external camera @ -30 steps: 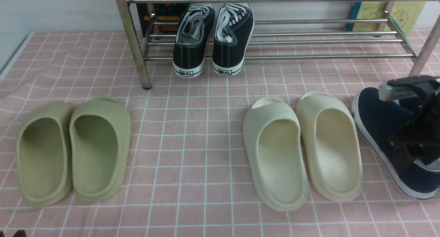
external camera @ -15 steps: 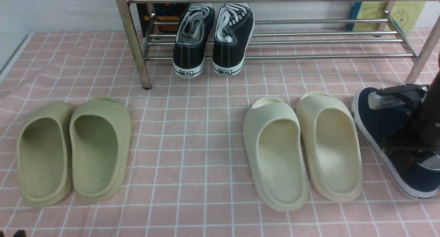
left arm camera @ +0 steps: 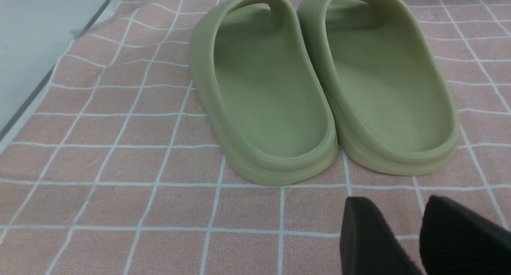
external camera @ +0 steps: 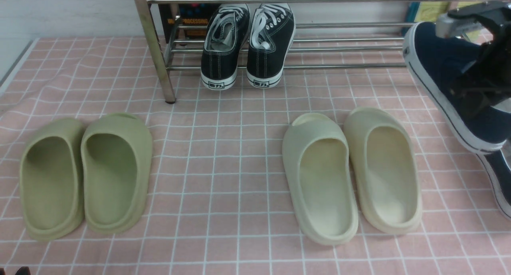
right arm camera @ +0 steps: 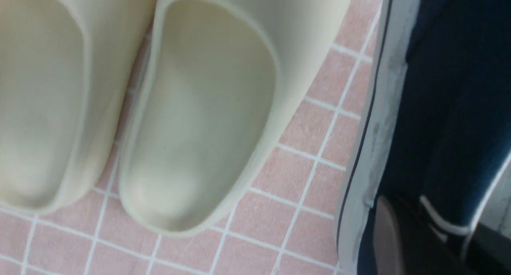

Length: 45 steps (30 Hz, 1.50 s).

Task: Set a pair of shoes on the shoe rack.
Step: Use the right arm to put a shoe into the shoe rack

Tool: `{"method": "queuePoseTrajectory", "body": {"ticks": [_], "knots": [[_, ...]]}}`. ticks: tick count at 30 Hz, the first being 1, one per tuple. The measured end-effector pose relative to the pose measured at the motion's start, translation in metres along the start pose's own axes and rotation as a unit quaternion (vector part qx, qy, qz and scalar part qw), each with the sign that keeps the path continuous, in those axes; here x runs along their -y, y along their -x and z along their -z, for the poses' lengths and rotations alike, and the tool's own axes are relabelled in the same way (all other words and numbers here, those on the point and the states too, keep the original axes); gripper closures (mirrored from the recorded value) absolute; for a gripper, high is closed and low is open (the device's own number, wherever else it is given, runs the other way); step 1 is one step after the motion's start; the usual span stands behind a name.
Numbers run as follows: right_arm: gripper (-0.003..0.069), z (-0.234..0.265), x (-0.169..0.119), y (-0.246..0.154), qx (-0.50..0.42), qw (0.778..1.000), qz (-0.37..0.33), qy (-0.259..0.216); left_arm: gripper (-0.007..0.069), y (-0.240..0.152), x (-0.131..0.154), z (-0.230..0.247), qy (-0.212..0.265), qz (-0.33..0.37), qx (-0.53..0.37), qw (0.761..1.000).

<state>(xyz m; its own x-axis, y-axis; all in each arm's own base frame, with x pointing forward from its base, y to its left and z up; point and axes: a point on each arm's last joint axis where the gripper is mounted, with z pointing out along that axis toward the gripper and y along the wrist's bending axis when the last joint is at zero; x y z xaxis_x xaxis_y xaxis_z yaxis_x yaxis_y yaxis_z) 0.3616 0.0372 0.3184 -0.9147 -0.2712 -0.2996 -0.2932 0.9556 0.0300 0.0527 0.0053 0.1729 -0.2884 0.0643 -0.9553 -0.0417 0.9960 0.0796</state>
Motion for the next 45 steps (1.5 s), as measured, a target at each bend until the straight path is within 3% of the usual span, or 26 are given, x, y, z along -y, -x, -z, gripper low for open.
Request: {"method": "queuePoseTrajectory", "body": {"ticks": [15,30,34,39,42,45], "knots": [[0.0633,-0.065,0.025,0.099,0.048,0.999,-0.001,-0.002,0.0386,0.0,0.0,0.0,0.0,0.0,0.0,1.0],[0.0613,-0.093,0.025,0.134,0.121,0.992,-0.01,0.027,0.0386,0.0,0.0,0.0,0.0,0.0,0.0,1.0],[0.0555,-0.092,0.026,0.137,0.138,0.99,-0.01,0.024,0.0386,0.0,0.0,0.0,0.0,0.0,0.0,1.0],[0.0348,-0.082,0.027,0.138,0.136,0.991,-0.005,0.016,0.0386,0.0,0.0,0.0,0.0,0.0,0.0,1.0],[0.0274,-0.069,0.026,0.138,0.137,0.99,0.0,0.013,0.0386,0.0,0.0,0.0,0.0,0.0,0.0,1.0],[0.0256,-0.051,0.025,0.137,0.152,0.988,-0.004,0.006,0.0386,0.0,0.0,0.0,0.0,0.0,0.0,1.0]]}}
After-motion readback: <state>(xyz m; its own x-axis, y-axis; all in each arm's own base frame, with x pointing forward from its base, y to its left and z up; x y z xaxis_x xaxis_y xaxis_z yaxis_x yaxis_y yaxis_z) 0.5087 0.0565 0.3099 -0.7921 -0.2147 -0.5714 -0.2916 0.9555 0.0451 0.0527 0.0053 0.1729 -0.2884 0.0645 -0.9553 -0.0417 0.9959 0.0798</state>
